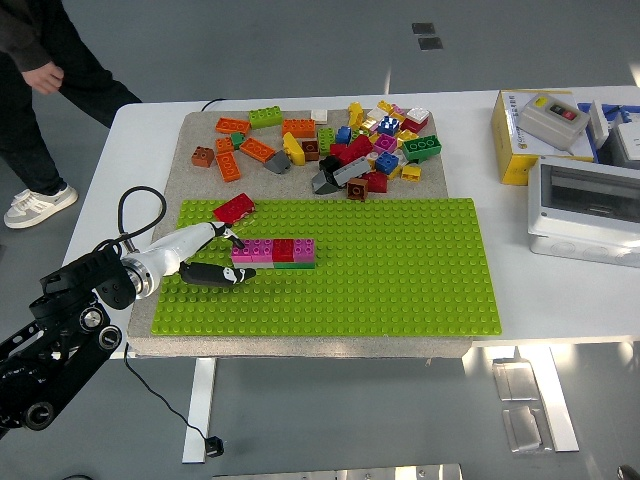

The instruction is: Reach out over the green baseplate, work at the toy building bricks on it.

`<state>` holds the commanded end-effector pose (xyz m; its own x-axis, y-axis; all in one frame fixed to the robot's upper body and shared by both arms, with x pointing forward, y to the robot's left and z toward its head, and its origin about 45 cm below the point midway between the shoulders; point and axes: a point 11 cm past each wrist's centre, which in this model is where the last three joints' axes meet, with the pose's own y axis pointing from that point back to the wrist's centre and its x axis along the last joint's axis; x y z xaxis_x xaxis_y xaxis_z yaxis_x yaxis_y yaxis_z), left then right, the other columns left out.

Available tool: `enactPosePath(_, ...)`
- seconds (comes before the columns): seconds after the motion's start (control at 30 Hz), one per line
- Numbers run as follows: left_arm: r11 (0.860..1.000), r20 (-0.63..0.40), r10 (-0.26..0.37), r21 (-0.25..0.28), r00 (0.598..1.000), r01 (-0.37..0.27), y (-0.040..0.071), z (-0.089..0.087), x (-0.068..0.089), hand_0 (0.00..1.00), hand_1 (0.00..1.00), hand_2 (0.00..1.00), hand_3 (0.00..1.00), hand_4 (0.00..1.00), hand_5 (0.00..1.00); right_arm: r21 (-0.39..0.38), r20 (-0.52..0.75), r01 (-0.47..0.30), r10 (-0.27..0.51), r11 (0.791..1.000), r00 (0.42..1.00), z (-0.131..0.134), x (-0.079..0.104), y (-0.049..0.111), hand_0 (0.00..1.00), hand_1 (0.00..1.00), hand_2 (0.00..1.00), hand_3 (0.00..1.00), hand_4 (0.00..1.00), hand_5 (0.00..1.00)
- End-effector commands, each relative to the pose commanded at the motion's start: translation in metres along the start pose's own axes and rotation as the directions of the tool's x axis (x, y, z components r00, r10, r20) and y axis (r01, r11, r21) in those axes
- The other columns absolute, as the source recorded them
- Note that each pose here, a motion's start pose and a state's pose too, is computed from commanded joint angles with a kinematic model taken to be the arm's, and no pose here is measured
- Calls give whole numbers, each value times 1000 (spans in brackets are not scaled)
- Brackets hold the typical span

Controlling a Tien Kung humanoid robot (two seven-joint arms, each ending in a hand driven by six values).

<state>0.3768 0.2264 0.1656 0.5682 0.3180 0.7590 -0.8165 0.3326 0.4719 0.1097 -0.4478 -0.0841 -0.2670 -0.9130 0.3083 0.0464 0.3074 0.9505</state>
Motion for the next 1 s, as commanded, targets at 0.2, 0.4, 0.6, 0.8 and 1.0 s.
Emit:
enactPosePath(0.2, 1000, 2, 12, -15, 1000, -11, 2, 3, 4, 957, 974, 998, 731, 836, 567, -2, -1, 0, 0, 1000, 1000, 1, 0, 0, 648, 551, 583, 736, 580, 998)
enactPosePath(0.4, 997, 24, 58, -44, 998, -56, 10, 10, 20, 956, 974, 998, 719, 836, 567, -4, -2, -3, 3, 1000, 1000, 1, 2, 0, 648, 551, 584, 736, 580, 998)
enactPosePath(0.6, 993, 27, 104, -65, 994, -102, 19, 15, 38, 955, 973, 998, 717, 835, 568, -7, -5, -4, 4, 1000, 1000, 2, 2, 0, 648, 548, 584, 736, 578, 998)
enactPosePath(0.8, 981, -1, 182, -70, 983, -182, 18, 10, 55, 954, 973, 998, 718, 833, 570, -8, -6, -4, 4, 1000, 1000, 1, 1, 0, 648, 551, 585, 736, 578, 998)
enactPosePath(1.0, 962, -18, 264, -67, 964, -265, 15, 2, 65, 951, 967, 998, 726, 814, 553, -7, -11, -5, 5, 1000, 1000, 1, -2, 0, 649, 556, 601, 741, 575, 998)
